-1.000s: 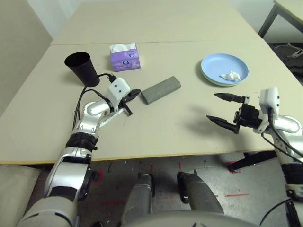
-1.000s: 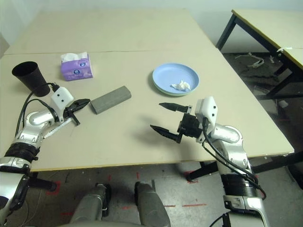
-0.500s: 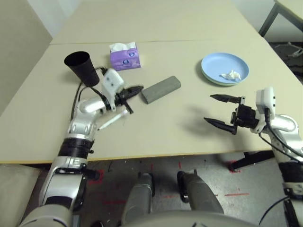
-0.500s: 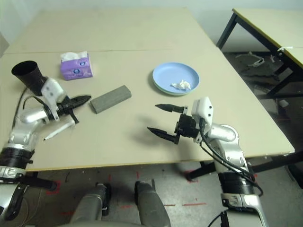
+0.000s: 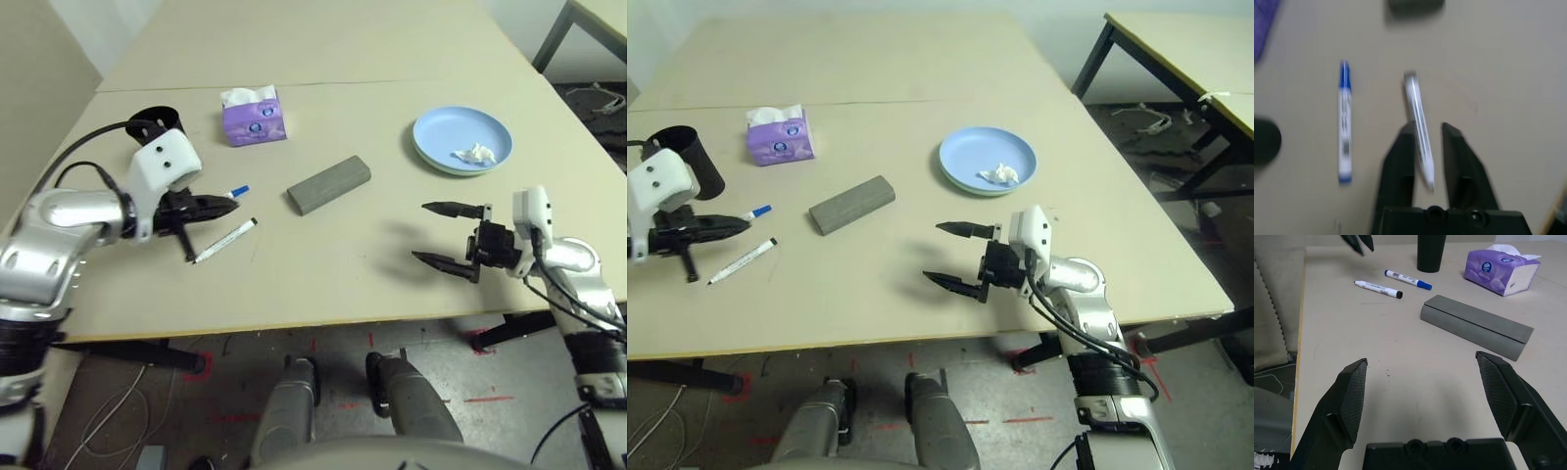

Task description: Organize and tidy the items on the table.

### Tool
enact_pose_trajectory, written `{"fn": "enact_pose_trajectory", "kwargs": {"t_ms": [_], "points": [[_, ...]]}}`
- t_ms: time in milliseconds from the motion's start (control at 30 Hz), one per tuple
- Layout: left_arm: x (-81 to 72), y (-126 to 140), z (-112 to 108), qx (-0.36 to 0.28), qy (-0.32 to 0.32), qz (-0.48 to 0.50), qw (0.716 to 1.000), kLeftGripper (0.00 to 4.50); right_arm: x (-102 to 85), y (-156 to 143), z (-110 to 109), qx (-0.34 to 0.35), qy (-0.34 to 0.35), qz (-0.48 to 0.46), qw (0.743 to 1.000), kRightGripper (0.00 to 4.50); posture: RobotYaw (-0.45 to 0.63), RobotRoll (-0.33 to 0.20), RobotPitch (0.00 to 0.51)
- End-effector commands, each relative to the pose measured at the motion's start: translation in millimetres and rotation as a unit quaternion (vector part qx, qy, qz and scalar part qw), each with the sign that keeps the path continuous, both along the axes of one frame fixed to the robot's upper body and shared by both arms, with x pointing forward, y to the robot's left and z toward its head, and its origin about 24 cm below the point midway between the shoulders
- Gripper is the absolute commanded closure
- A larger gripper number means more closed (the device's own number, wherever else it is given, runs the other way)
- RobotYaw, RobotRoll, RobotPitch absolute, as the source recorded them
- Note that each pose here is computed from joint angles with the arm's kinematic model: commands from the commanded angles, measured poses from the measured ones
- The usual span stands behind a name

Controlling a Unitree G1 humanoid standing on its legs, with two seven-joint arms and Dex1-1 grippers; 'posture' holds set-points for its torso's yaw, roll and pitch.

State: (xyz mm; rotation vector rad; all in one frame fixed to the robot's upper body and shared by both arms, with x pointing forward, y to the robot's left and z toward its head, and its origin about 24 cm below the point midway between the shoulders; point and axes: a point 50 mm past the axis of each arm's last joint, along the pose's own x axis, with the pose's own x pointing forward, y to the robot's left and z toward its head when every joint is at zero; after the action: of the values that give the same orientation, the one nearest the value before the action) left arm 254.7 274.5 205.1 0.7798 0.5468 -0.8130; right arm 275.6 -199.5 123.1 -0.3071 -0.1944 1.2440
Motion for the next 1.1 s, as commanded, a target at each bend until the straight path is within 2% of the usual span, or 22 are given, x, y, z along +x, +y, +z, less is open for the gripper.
{"fn": "enact_pose_trajectory", "kwargs": {"t_ms": [33,267,567,867,1100], "points": [[2.6,4.6,-13.4,0.024,0.028,0.009,0.999,2.23,-2.3,3.3,-6.5,-0.009,0.003,0.008,1.000,0.00,-0.15,0.000,0.188],[10.6,9.2,-26.5,0.015,0.050,0.018,0.998,0.03,-5.7,3.4,-8.3,-0.008,0.004,0.004,1.000,0.00,-0.16,0.000,0.187],[20.2,10.4,-40.0,0.010,0.068,0.027,0.997,0.03,-4.5,7.6,-5.8,-0.005,-0.002,0.002,1.000,0.00,-0.17,0.000,0.181],[19.9,1.4,-68.3,-0.019,0.098,0.030,0.995,0.03,-5.5,9.1,-3.8,-0.006,-0.006,-0.005,1.000,0.00,-0.18,0.000,0.181],[20.9,1.1,-71.9,-0.028,0.088,0.036,0.995,0.03,-4.6,15.5,1.6,0.012,-0.006,-0.006,1.000,0.00,-0.18,0.000,0.175]]}}
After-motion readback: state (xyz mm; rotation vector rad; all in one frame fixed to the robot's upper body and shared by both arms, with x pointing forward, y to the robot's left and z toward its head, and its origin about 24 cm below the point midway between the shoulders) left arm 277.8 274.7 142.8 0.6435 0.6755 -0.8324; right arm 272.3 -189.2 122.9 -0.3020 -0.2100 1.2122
